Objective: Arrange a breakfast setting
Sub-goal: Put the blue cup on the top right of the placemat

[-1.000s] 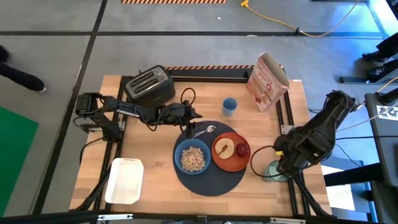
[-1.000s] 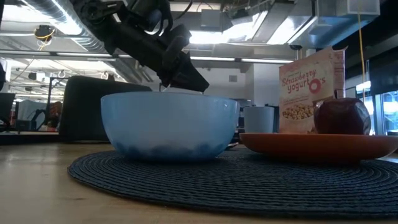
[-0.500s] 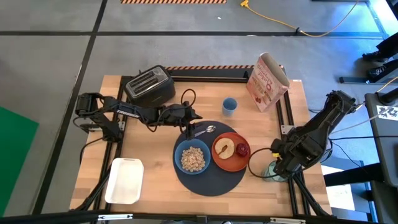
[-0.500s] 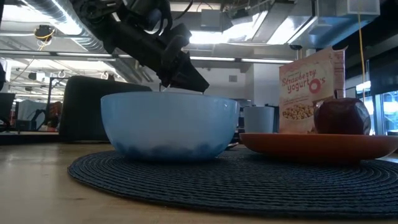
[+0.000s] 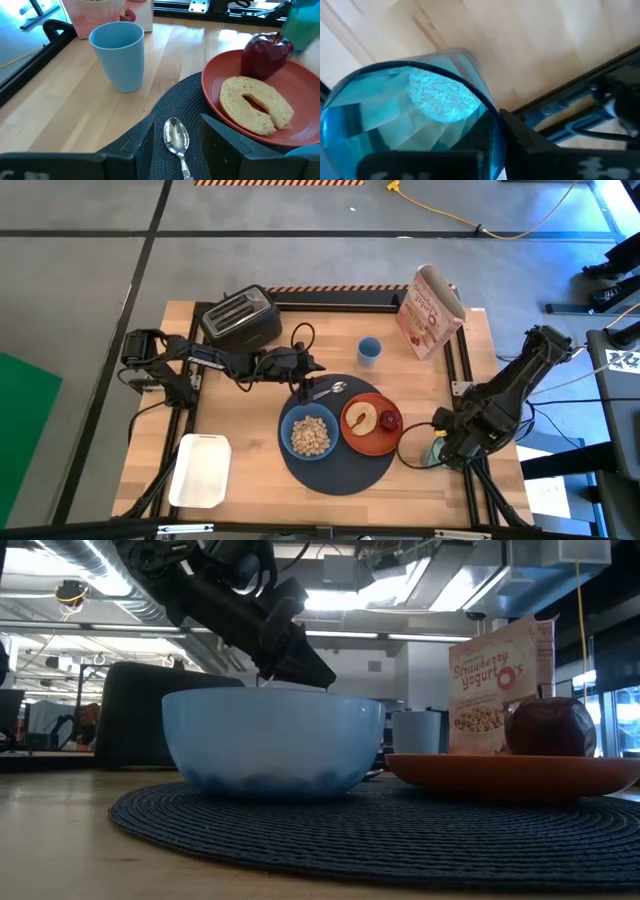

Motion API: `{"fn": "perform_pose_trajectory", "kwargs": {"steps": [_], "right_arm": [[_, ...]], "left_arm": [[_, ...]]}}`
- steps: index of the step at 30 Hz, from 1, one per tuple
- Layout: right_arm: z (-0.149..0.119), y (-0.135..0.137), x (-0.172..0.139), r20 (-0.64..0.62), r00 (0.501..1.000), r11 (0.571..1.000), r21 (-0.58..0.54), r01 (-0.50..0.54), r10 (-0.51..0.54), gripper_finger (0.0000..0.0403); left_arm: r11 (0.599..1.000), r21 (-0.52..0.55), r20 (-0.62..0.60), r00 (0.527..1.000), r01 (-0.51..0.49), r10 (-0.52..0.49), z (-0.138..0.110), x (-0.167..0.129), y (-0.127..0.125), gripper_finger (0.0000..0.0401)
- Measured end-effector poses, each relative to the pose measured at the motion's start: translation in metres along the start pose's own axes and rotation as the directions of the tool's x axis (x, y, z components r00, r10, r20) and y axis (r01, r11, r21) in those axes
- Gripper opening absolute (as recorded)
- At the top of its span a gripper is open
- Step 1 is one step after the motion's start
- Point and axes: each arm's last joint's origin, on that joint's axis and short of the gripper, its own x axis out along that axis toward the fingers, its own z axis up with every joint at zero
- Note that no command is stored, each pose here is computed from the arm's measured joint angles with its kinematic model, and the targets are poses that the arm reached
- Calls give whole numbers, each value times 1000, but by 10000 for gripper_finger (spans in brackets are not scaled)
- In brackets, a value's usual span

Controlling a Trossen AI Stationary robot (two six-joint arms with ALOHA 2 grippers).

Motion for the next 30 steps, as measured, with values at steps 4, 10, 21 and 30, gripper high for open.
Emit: {"fn": "perform_pose_trajectory", "kwargs": {"steps": [4, 10, 21, 30], "right_arm": [[0, -12, -17, -11, 999, 998, 18, 52, -52, 6], [9, -30, -55, 106, 994, 1000, -25, 0, 3, 4], [59, -71, -104, 417, 908, 997, 79, 18, -50, 2], [114, -90, -113, 437, 878, 976, 179, 126, -194, 1]], "left_arm": [[1000, -1, 0, 1000, -2, 2, 0, 0, 1, 147], [1000, 4, 10, 1000, -2, 2, 1, 0, 1, 147], [1000, 10, 12, 1000, 5, -5, 1, 0, -2, 147], [1000, 10, 6, 1000, 3, -3, 1, 0, -1, 147]]}}
